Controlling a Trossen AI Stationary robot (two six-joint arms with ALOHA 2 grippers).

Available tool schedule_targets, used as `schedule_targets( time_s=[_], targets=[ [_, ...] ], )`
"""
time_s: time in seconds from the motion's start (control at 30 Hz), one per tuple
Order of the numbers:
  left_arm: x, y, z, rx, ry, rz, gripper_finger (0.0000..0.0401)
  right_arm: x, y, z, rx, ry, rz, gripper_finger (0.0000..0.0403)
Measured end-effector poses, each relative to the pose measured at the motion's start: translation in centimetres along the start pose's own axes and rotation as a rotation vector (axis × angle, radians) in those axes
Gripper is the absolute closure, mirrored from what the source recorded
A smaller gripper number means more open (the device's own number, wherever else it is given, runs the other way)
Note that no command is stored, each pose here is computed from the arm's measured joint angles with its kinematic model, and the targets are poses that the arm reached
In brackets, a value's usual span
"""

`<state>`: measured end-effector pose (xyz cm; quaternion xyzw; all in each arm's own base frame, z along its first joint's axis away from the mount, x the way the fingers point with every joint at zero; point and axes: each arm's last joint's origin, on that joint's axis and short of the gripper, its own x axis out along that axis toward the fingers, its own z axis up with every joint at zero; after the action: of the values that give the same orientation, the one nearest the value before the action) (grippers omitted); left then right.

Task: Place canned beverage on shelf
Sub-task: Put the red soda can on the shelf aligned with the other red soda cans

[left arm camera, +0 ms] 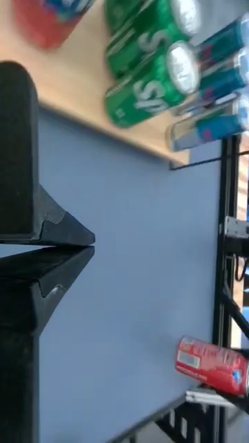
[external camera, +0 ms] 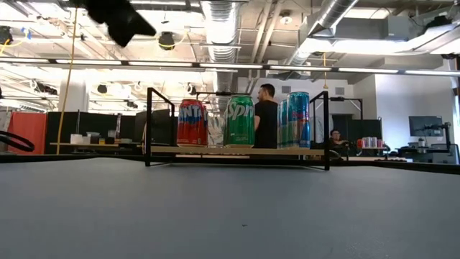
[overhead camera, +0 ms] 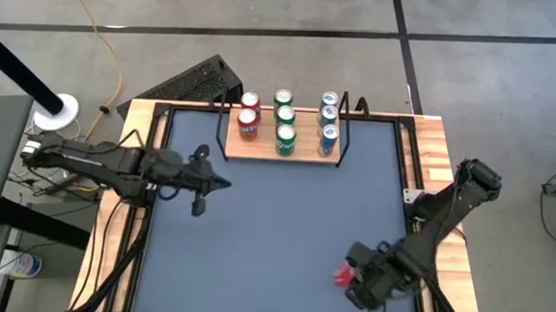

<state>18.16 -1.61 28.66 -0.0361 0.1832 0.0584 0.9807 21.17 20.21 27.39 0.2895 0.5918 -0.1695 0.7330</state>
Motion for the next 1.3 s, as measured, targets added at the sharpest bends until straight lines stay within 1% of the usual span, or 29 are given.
schedule_targets(
  time_s=[0.17, 0.3, 0.4, 0.5, 0.57, 0.7, 0.83, 0.9, 1.07, 1.13, 1.2, 1.3],
  targets=[
    [0.1, -0.1, -5.1, -0.049, -0.041, -0.014, 0.0401, -1.5, -0.2, 5.3, -0.091, -0.064, 0.039, 0.0121],
    [0.7, 0.1, -7.9, -0.059, -0.049, -0.029, 0.0401, -2.3, -1.1, 10.2, -0.158, -0.151, 0.082, 0.0121],
    [0.9, 0.3, -8.9, -0.069, -0.033, 0.020, 0.0401, -3.0, -2.5, 14.1, -0.179, -0.236, 0.102, 0.0121],
    [1.0, 0.5, -9.6, -0.058, 0.000, 0.068, 0.0401, -4.0, -3.5, 17.9, -0.191, -0.349, 0.159, 0.0121],
    [1.0, 0.6, -9.8, -0.049, 0.023, 0.092, 0.0401, -4.7, -4.2, 20.0, -0.221, -0.415, 0.162, 0.0121],
    [1.0, 0.7, -10.1, -0.042, 0.044, 0.108, 0.0401, -5.3, -5.0, 23.8, -0.282, -0.455, 0.141, 0.0121],
    [0.9, 0.7, -10.2, -0.037, 0.058, 0.111, 0.0401, -4.5, -5.2, 27.8, -0.352, -0.451, 0.144, 0.0121],
    [0.9, 0.7, -10.2, -0.036, 0.059, 0.112, 0.0401, -3.9, -5.4, 29.8, -0.375, -0.438, 0.109, 0.0121],
    [0.9, 0.8, -10.4, -0.030, 0.074, 0.120, 0.0401, -1.8, -6.1, 34.1, -0.434, -0.344, 0.016, 0.0121],
    [0.9, 0.8, -10.5, -0.027, 0.085, 0.122, 0.0401, -0.8, -6.3, 35.3, -0.467, -0.292, -0.017, 0.0121],
    [0.9, 0.8, -10.6, -0.023, 0.097, 0.125, 0.0401, 0.1, -6.2, 35.9, -0.492, -0.226, -0.044, 0.0121],
    [0.9, 0.9, -10.8, -0.017, 0.115, 0.129, 0.0401, 2.0, -6.0, 36.0, -0.514, -0.114, -0.072, 0.0121]
  ],
)
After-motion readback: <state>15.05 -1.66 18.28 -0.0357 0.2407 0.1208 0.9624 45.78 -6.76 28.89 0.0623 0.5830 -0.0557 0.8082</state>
